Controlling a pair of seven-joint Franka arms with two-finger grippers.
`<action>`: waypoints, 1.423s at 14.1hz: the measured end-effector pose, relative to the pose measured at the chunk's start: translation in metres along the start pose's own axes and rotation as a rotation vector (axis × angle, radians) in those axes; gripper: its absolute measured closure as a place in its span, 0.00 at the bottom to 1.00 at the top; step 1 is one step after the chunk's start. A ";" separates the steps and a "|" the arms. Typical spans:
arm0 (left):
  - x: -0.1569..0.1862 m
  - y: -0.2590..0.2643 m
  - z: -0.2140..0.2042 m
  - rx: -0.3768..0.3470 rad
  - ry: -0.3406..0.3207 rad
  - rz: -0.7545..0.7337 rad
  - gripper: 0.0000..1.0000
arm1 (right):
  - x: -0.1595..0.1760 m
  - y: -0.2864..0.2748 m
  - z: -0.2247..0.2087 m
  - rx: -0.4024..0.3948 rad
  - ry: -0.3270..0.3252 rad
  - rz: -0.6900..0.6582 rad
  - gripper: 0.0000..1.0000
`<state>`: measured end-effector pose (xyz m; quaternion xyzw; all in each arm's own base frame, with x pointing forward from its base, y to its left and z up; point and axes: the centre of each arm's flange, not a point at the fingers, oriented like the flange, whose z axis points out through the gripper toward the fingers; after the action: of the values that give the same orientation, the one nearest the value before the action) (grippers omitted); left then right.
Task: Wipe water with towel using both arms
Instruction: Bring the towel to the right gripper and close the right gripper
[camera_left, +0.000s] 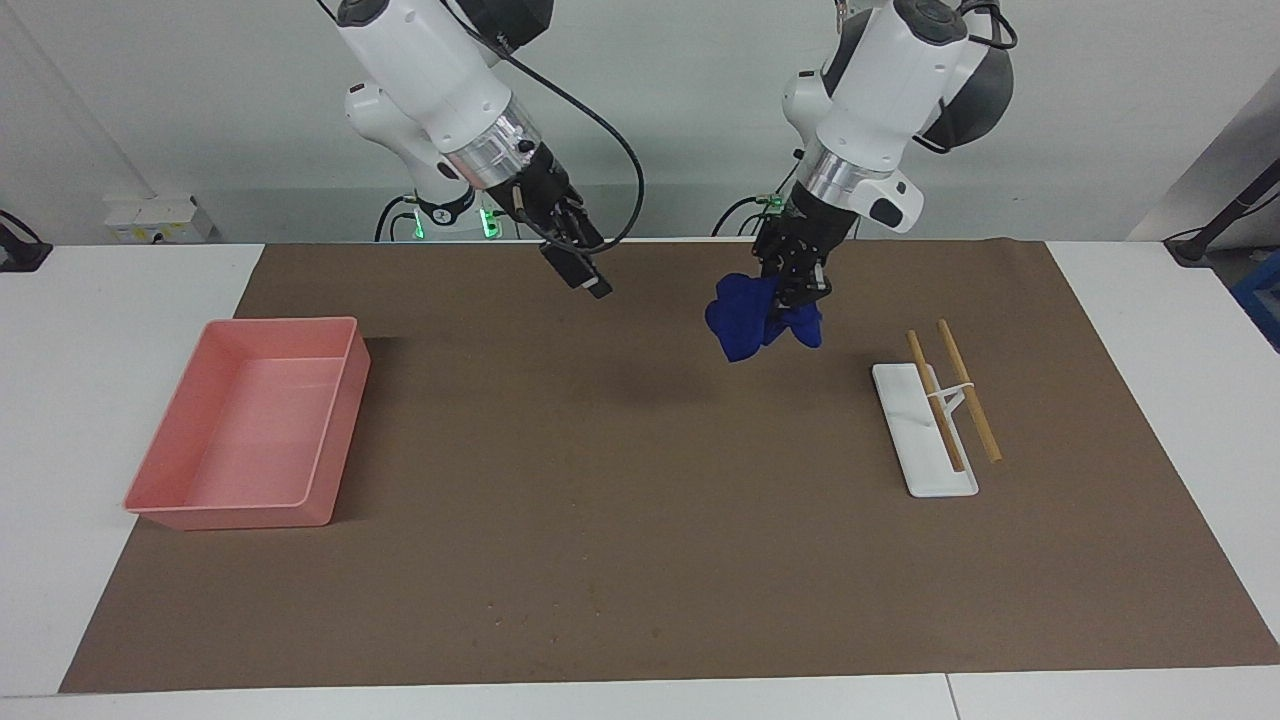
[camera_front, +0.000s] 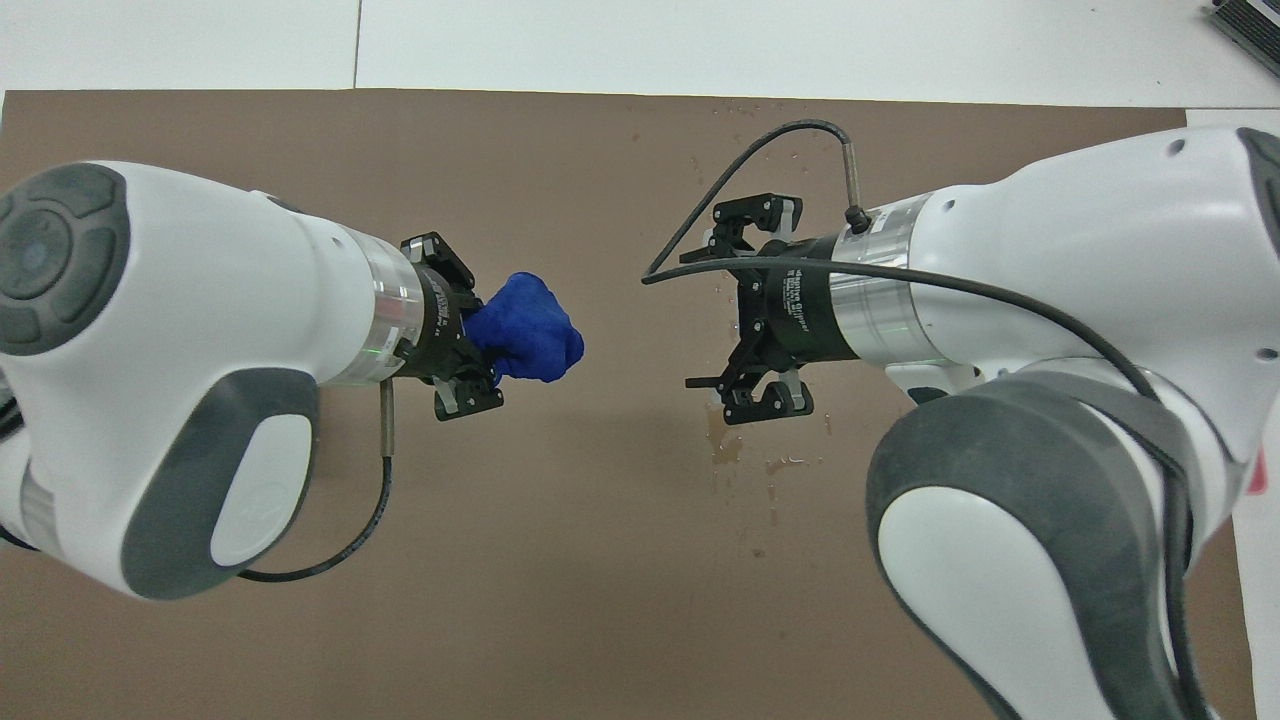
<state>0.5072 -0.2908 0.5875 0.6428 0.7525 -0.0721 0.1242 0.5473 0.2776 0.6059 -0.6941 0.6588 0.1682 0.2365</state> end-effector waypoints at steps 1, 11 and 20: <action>-0.009 -0.007 0.002 0.002 -0.003 -0.009 0.74 | -0.003 0.001 0.005 -0.006 -0.005 0.012 0.00; -0.066 -0.056 0.006 0.004 -0.037 -0.024 0.74 | -0.019 0.006 0.037 -0.030 -0.006 0.042 0.03; -0.073 -0.047 -0.015 -0.064 -0.110 -0.108 0.74 | -0.020 0.007 0.038 -0.039 -0.004 0.015 0.20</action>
<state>0.4701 -0.3641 0.6203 0.5918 0.7802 -0.0896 0.1817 0.5414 0.3147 0.5842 -0.6933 0.6601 0.1844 0.2229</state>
